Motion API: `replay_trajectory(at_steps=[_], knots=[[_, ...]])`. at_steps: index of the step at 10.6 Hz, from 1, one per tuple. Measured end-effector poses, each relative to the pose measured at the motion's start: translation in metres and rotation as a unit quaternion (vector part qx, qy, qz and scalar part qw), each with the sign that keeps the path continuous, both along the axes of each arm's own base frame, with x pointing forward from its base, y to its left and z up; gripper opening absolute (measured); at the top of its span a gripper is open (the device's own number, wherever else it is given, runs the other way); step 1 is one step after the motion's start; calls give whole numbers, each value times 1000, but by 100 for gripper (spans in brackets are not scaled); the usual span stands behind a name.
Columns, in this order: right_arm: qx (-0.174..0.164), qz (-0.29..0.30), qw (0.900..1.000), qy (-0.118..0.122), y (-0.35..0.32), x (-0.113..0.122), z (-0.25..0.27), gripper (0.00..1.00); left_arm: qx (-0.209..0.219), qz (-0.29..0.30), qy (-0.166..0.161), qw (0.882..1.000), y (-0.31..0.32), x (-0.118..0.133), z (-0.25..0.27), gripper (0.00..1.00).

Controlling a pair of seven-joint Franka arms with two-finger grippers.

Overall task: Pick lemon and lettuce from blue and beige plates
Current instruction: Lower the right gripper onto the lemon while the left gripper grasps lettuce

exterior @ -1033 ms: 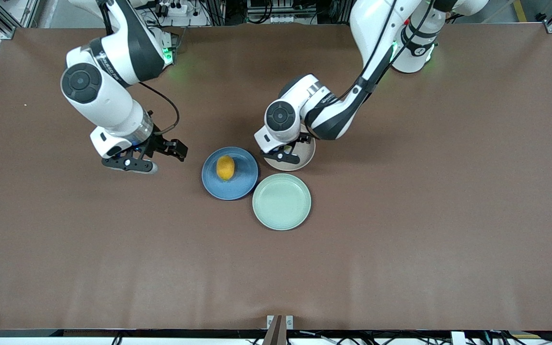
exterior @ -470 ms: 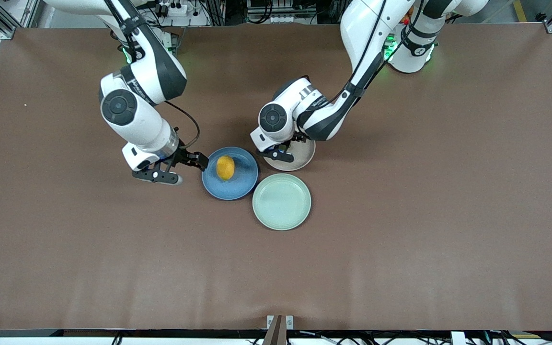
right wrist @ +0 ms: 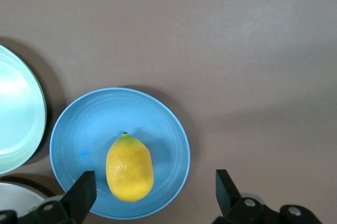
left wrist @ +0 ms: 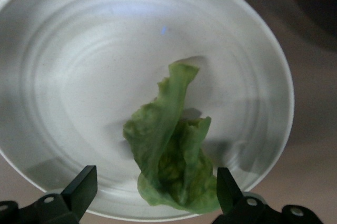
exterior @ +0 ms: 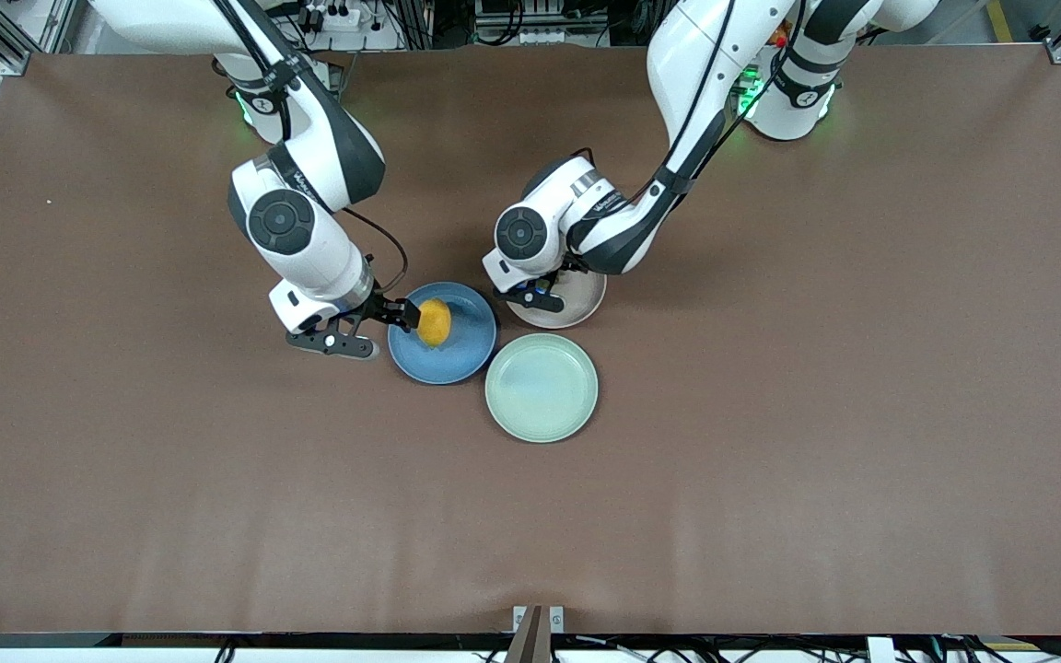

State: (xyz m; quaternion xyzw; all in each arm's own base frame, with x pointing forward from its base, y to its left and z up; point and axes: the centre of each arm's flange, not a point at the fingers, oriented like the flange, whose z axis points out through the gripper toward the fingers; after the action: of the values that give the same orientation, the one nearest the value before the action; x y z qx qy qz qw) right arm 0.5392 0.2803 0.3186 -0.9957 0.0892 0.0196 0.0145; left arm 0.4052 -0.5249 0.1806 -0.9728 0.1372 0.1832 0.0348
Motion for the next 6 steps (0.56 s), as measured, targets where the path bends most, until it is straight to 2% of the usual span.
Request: replay_trajectory(at_steps=[6], knots=[[-11, 3, 1000, -8, 26, -7, -45, 100, 0, -2, 0, 1000, -3, -4, -5, 100]])
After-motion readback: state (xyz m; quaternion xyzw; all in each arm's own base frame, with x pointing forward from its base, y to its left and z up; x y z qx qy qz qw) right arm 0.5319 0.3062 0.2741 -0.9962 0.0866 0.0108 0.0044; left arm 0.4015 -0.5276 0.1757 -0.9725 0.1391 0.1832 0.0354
